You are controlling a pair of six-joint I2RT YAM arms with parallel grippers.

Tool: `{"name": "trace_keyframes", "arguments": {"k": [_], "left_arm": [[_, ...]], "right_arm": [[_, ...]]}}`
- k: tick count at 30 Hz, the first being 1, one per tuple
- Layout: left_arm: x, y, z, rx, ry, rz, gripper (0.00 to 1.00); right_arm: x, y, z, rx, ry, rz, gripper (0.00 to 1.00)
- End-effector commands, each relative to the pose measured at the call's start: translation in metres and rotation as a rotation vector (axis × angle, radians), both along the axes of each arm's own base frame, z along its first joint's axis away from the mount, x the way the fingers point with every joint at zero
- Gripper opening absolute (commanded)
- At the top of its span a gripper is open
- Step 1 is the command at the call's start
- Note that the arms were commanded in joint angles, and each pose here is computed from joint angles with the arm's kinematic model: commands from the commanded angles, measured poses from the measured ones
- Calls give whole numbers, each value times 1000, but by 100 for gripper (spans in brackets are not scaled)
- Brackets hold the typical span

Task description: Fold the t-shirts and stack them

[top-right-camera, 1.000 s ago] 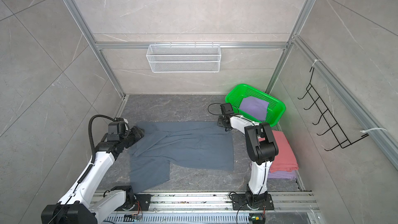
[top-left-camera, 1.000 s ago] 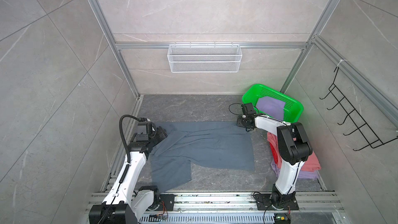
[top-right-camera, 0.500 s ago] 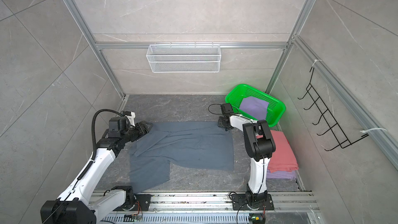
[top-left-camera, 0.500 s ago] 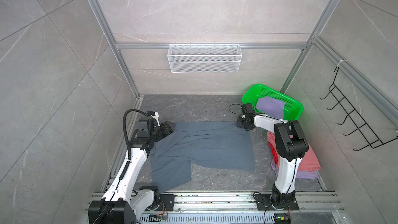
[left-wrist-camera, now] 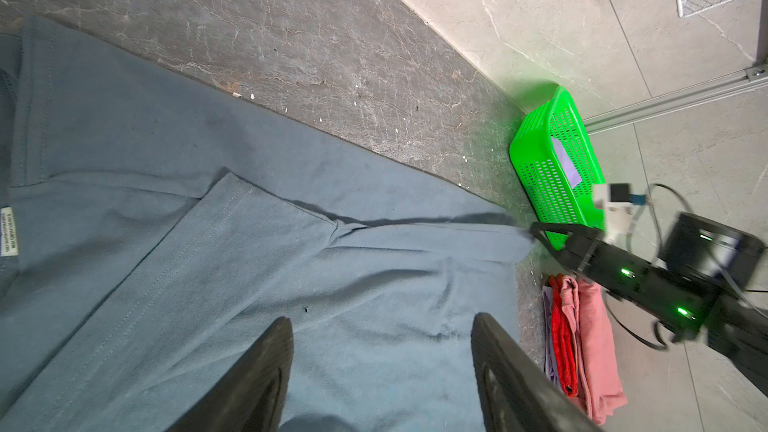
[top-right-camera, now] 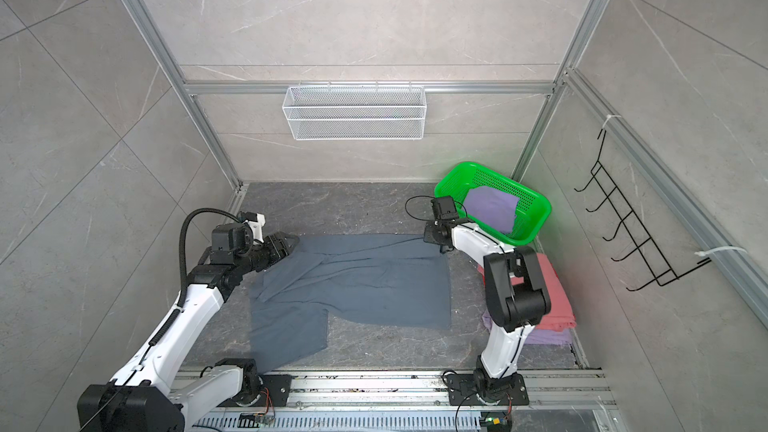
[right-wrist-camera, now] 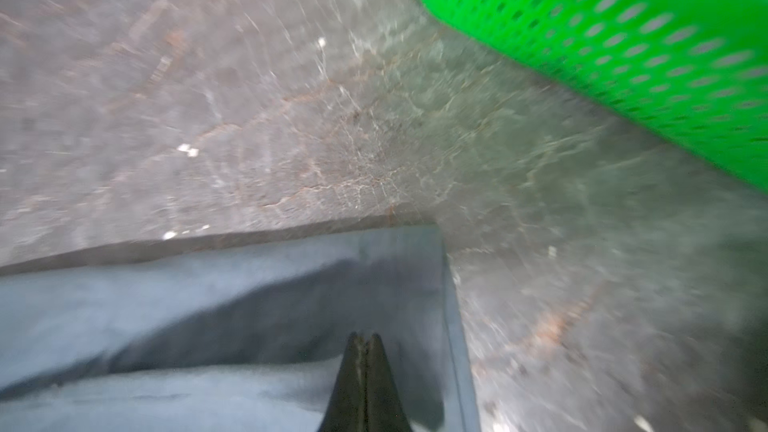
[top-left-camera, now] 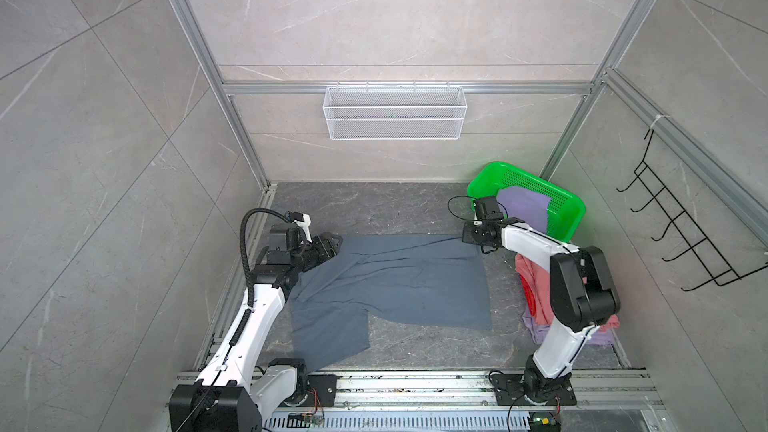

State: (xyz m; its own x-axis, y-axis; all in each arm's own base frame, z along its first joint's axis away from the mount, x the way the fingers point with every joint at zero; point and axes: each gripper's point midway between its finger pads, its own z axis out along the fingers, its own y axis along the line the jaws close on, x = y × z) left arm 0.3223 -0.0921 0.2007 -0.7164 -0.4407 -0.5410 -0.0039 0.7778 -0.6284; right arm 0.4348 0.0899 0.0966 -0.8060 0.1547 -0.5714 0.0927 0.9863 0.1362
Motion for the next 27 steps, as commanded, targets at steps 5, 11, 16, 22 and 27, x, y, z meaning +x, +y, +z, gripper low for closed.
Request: {"name": "trace_keyframes", "arguments": {"k": [5, 11, 16, 22, 27], "left_arm": [[4, -2, 16, 17, -61, -20, 70], [6, 1, 6, 37, -38, -12, 70], [10, 5, -8, 64, 11, 4, 71], [25, 14, -43, 95, 142, 72, 72], [41, 20, -80, 107, 263, 140, 75]], "right_arm": [[-65, -5, 8, 18, 20, 66, 0], [-112, -18, -9, 27, 51, -1, 13], [-115, -33, 10, -3, -2, -77, 41], [-83, 6, 38, 147, -65, -17, 43], [-62, 58, 18, 168, -25, 20, 44]]}}
